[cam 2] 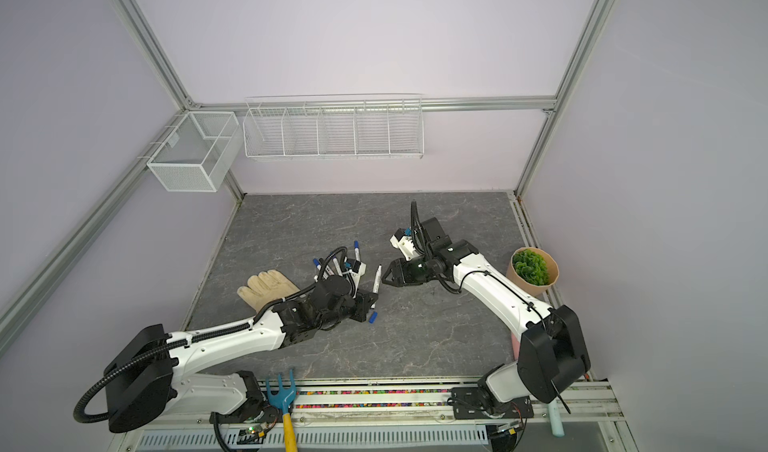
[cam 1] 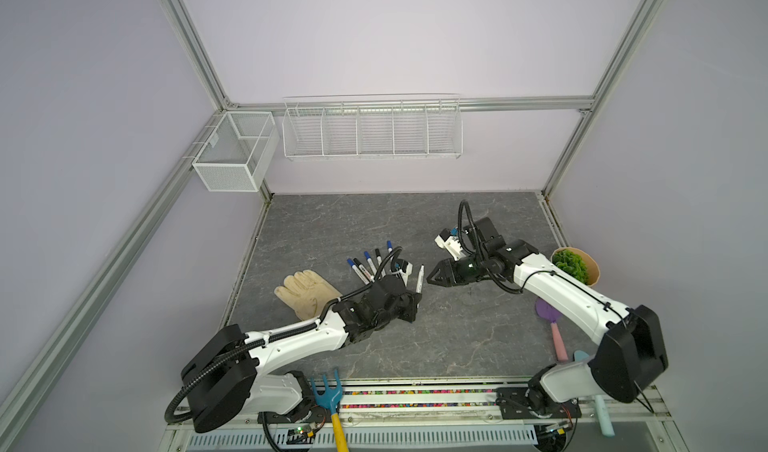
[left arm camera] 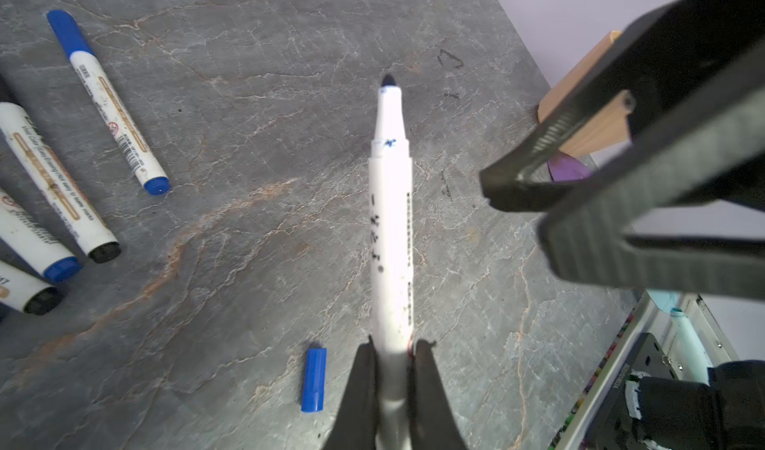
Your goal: Insert the pens into the pen caps
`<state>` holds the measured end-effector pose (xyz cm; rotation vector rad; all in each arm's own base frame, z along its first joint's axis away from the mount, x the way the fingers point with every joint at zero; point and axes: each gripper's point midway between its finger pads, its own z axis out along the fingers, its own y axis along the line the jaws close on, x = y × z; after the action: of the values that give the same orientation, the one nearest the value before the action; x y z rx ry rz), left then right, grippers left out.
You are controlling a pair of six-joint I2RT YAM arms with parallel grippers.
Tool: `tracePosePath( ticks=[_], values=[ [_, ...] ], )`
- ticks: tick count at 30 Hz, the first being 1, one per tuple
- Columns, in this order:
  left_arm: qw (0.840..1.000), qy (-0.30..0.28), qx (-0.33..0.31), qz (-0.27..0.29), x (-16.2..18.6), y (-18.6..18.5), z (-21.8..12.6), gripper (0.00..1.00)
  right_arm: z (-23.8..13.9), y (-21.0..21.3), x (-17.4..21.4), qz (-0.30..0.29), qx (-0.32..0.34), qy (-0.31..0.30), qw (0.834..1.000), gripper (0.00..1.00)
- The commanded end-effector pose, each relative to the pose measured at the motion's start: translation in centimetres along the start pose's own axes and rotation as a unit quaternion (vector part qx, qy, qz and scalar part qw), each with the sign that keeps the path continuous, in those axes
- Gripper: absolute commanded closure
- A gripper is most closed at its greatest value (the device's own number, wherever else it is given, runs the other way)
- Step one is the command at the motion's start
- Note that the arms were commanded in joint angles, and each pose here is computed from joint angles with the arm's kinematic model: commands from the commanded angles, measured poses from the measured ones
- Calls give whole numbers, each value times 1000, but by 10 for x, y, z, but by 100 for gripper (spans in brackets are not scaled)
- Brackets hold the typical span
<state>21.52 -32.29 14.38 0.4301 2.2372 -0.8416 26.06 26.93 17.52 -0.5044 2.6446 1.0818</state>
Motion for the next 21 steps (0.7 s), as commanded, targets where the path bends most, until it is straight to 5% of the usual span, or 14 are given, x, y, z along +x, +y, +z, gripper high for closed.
tracePosePath(
  ticks=[1,9,21],
  values=[
    [999,-18,22,14,-6,-10,-6,100,3,13,-12,-6,-22,-11,1000,54],
    [999,-13,26,21,-4,-13,-7,100,18,20,-11,-11,-35,7,999,59],
    [999,-26,39,23,-9,-18,-9,100,26,26,-7,-17,-55,25,998,87]
  ],
)
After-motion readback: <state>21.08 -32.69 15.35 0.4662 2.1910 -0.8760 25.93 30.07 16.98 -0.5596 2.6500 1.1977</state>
